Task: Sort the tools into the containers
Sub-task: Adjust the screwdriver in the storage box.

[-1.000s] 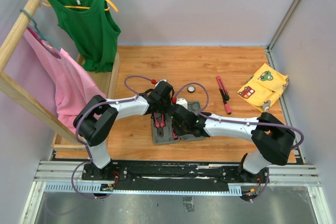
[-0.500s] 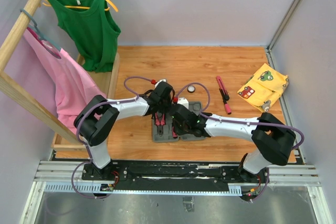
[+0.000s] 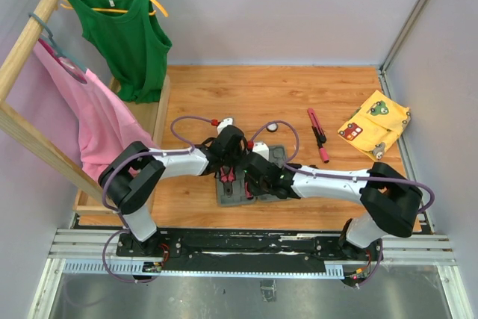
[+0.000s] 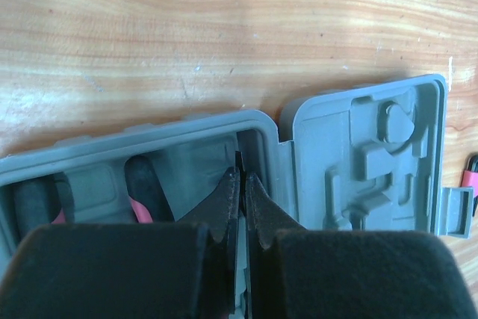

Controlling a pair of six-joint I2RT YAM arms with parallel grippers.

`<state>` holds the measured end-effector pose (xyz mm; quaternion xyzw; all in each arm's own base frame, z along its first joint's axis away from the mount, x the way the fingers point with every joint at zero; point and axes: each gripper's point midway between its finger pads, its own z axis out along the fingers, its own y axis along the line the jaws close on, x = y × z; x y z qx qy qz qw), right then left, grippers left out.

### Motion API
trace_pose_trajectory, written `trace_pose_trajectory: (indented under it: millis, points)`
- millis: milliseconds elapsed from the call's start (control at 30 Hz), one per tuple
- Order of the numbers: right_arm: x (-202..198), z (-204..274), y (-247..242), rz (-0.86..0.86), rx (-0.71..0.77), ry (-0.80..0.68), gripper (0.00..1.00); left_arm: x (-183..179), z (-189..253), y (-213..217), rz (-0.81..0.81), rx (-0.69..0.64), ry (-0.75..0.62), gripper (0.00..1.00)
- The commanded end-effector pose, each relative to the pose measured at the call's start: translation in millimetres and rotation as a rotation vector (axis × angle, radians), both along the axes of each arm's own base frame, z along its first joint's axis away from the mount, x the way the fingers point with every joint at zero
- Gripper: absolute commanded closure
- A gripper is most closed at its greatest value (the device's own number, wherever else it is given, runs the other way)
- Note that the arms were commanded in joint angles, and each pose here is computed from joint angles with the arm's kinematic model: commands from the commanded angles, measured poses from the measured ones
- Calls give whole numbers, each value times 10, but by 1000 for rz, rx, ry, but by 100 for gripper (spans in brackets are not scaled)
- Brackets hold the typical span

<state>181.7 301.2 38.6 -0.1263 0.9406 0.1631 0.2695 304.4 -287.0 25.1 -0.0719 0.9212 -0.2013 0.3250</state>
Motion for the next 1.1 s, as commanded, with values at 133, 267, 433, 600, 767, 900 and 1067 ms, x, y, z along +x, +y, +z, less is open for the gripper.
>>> trace_pose_trajectory:
  millis: [133,267,433,600,767,900,1067]
  points:
    - [-631,-438,-617,61,-266,211,85,-721,-554,657,-48,272,224,100]
    - [-662,-443,-559,95,-259,233,85,-693,-464,637,-55,266,206,100]
    - [-671,-448,-525,119,-261,243,85,-647,-324,561,-63,233,184,99]
    - [-643,-431,-516,116,-258,231,85,-590,-155,503,-55,200,155,95]
    - [-624,-453,-458,123,-226,216,86,-543,-3,469,-37,160,118,81]
    - [-602,-459,-425,120,-212,206,86,-479,131,413,-30,118,80,75]
    - [-567,-410,-377,117,-196,192,86,-389,361,349,-24,71,29,74]
